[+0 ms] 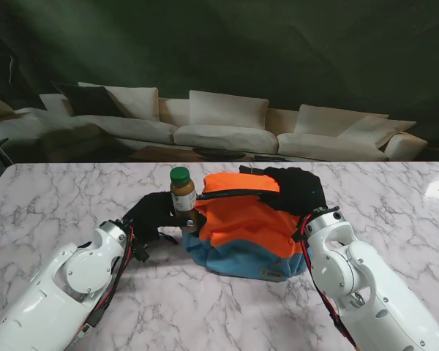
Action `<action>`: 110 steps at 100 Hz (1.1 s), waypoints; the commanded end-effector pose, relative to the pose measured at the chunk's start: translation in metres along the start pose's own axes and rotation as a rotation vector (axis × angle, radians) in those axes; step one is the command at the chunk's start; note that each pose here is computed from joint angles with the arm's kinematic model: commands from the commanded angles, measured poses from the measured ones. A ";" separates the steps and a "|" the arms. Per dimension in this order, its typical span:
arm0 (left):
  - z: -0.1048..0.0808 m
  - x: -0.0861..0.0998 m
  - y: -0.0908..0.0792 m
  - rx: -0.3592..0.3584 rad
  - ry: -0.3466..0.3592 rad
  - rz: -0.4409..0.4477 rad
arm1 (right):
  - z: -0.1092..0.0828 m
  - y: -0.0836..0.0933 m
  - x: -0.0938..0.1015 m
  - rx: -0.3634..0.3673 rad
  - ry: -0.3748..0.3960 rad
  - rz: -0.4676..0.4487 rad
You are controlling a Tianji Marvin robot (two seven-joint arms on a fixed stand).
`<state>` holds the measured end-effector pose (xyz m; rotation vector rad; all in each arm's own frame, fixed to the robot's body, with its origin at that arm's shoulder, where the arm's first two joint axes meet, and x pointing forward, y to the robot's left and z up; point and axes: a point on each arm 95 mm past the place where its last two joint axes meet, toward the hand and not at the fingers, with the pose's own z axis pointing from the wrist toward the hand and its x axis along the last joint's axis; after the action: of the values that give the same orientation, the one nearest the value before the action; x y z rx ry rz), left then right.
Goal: Put the umbrella and water cup into the side pockets of the backpack
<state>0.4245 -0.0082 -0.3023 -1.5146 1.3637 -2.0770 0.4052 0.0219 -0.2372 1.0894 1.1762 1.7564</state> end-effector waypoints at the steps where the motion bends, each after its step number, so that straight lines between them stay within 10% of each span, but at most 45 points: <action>1: 0.007 0.004 0.000 0.000 0.010 -0.006 | -0.003 -0.008 -0.001 0.027 -0.008 0.001; 58: 0.043 0.005 0.009 -0.023 0.030 -0.006 | -0.001 -0.014 0.000 0.039 0.019 0.019; 110: 0.037 0.014 0.022 -0.100 0.114 -0.049 | 0.001 -0.017 -0.002 0.043 0.013 0.019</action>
<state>0.4457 -0.0398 -0.3116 -1.5257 1.4542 -2.1601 0.4098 0.0237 -0.2401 1.0859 1.1924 1.7796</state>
